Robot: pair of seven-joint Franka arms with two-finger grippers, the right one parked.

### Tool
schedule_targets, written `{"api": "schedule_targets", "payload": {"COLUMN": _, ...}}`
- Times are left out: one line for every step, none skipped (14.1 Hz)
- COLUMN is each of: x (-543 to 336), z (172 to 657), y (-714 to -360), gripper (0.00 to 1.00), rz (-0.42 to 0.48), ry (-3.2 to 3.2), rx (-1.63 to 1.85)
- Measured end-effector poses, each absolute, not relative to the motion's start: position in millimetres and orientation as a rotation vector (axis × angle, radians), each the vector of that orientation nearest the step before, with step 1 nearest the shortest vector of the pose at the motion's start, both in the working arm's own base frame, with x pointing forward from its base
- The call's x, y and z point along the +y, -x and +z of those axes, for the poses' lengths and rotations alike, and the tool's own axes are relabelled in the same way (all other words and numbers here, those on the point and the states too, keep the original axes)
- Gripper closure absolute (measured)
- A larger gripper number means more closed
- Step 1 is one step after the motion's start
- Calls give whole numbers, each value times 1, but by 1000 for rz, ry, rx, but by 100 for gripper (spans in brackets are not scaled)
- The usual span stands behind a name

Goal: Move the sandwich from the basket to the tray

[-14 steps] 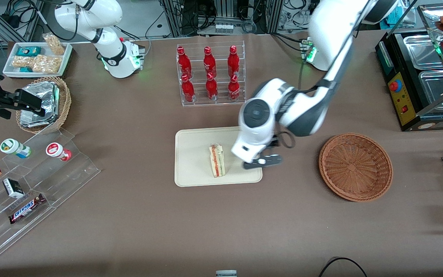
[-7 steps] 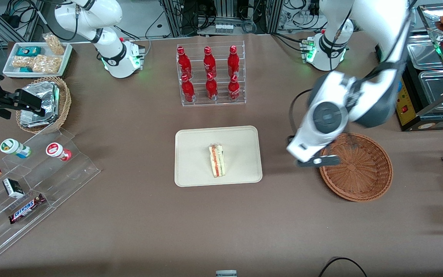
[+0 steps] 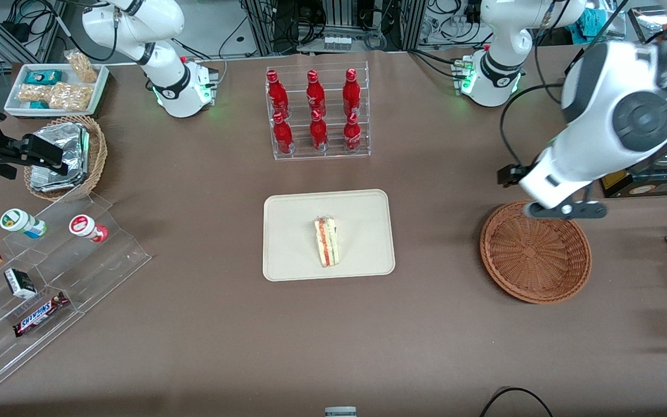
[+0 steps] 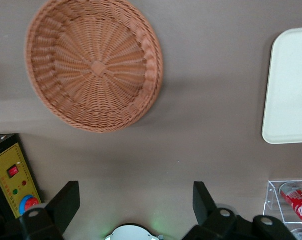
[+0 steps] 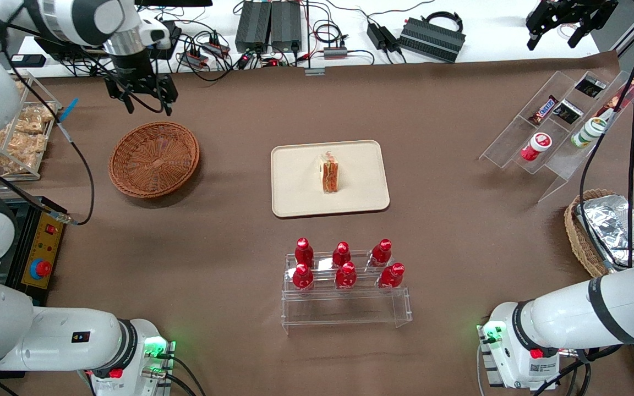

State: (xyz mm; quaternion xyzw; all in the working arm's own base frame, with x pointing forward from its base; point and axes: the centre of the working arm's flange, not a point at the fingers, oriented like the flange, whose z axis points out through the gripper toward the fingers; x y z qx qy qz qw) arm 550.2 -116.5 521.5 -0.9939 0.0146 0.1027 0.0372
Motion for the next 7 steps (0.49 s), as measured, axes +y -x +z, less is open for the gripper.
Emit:
{"api": "schedule_targets", "payload": {"x": -107, "z": 533, "y": -548, "gripper": 0, "rz": 286, "ry": 3060, "rx": 28}}
{"api": "schedule_targets", "payload": {"x": -100, "z": 545, "y": -545, "gripper": 0, "rz": 258, "ry": 3071, "rx": 27}}
{"api": "schedule_targets", "payload": {"x": -92, "z": 556, "y": -542, "gripper": 0, "rz": 232, "ry": 3083, "rx": 44}}
{"api": "schedule_targets", "payload": {"x": -86, "z": 566, "y": -538, "gripper": 0, "rz": 209, "ry": 3090, "rx": 67}}
{"api": "schedule_targets", "payload": {"x": -81, "z": 573, "y": -535, "gripper": 0, "rz": 191, "ry": 3092, "rx": 75}}
{"api": "schedule_targets", "payload": {"x": -76, "z": 579, "y": -534, "gripper": 0, "rz": 175, "ry": 3094, "rx": 69}}
{"api": "schedule_targets", "payload": {"x": -71, "z": 584, "y": -533, "gripper": 0, "rz": 161, "ry": 3095, "rx": 59}}
